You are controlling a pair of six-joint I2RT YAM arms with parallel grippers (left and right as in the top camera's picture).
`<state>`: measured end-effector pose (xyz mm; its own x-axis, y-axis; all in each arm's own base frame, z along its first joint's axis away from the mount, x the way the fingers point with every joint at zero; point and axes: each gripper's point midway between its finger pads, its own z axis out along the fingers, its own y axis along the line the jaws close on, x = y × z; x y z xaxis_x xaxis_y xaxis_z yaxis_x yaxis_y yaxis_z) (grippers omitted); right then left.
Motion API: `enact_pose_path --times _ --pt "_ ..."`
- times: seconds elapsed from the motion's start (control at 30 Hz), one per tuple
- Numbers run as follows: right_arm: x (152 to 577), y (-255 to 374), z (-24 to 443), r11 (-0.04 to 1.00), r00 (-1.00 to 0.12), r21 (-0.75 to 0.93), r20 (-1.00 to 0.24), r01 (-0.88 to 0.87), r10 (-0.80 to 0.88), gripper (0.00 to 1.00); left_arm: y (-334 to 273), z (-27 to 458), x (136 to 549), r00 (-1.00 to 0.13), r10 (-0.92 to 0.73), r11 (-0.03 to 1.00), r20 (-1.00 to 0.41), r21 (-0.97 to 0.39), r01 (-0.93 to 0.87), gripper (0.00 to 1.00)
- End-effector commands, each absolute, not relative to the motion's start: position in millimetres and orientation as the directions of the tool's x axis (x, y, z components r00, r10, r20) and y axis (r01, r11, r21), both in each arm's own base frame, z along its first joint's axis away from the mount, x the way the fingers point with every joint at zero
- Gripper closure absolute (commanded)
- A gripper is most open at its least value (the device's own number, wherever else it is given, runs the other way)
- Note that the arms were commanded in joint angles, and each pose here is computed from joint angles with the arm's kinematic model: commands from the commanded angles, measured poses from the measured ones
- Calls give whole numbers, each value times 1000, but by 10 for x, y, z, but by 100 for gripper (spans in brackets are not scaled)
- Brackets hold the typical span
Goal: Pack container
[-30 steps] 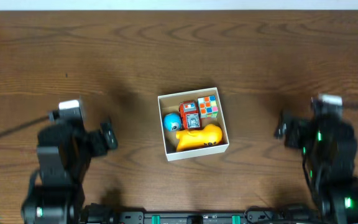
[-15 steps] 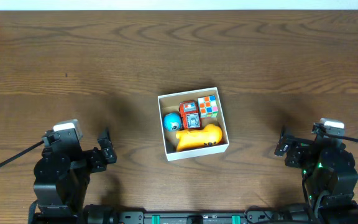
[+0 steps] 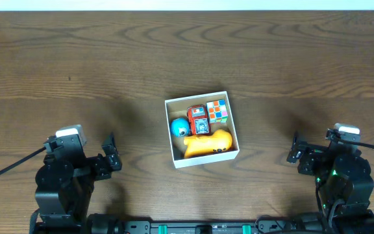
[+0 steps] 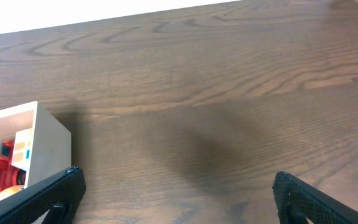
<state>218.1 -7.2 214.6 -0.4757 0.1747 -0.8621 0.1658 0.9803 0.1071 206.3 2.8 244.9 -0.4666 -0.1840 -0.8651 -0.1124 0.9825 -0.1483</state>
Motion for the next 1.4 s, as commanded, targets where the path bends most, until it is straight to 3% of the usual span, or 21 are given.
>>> enact_pose_path --times 0.0,0.4,0.7,0.77,0.87,1.17,1.37 --pt "2177 -37 2103 980 -484 118 -856 158 182 1 40 2429 2060 -468 -194 980 -862 -153 -125 2" --pt "2069 -72 2096 979 -482 114 -857 167 182 1 40 2429 2060 -468 -194 980 -862 -153 -125 2" --pt "1713 -61 2315 988 -242 134 -959 74 148 1 40 2429 2060 -468 -194 980 -862 -153 -125 2" --pt "1764 -55 2263 988 -258 132 -955 75 148 1 40 2428 2060 -469 -194 980 -862 -153 -125 2" --pt "1876 -18 2318 990 -197 132 -970 48 139 1 40 2429 2060 -468 -194 980 -862 -153 -125 2" --pt "2306 40 2529 994 159 109 -981 -8 109 1 40 2429 2060 -468 -194 980 -862 -153 -125 2" --pt "2432 95 2156 997 164 68 -984 -28 72 1 40 2429 2060 -468 -194 980 -862 -153 -125 2"
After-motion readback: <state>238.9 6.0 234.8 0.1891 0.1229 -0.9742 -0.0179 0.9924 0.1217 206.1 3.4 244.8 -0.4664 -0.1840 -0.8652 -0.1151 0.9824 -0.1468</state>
